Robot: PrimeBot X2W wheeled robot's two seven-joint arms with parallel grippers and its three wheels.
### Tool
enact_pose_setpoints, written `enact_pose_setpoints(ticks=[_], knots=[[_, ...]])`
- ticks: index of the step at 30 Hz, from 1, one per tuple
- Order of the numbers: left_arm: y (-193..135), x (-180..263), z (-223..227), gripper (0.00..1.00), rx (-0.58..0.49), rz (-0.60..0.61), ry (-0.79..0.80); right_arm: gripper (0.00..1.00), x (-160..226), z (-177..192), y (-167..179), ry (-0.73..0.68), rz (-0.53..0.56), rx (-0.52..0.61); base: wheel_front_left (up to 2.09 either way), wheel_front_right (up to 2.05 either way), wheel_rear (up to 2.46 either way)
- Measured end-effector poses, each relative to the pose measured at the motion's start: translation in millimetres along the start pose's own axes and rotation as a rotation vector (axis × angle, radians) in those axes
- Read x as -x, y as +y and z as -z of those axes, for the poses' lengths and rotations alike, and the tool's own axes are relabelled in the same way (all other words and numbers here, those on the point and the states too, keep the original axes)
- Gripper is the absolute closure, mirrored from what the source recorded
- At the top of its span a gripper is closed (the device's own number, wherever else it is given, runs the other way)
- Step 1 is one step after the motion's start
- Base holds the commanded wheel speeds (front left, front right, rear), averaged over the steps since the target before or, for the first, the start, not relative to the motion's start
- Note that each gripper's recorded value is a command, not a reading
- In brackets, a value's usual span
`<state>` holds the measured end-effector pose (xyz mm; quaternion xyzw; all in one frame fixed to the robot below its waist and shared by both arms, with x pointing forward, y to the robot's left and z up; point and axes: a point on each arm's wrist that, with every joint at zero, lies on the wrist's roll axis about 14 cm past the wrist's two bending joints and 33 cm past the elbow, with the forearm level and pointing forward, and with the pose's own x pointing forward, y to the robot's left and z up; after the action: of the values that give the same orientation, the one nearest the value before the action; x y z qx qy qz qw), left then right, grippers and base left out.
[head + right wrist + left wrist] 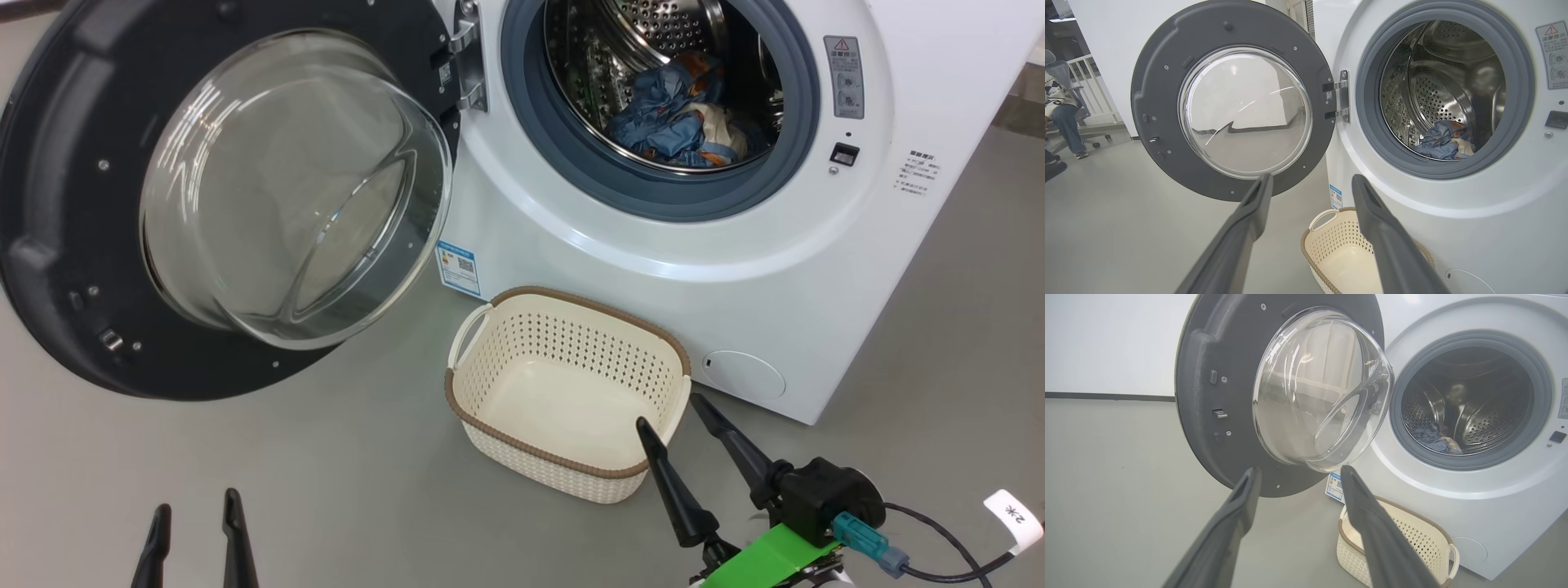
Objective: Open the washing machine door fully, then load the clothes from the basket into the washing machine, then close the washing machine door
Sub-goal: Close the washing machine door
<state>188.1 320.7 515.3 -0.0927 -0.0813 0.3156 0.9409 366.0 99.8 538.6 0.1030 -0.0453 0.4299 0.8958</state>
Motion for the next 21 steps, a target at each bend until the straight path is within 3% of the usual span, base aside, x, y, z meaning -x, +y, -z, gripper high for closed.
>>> enact_pose_setpoints(ticks=[21], knots=[[-0.9, -0.6, -3.6, 0.00, 0.007, 0.014, -0.017, 0.00, 4.3, -5.0, -0.1, -0.010, 0.009, 0.011, 0.00, 0.00, 0.00]])
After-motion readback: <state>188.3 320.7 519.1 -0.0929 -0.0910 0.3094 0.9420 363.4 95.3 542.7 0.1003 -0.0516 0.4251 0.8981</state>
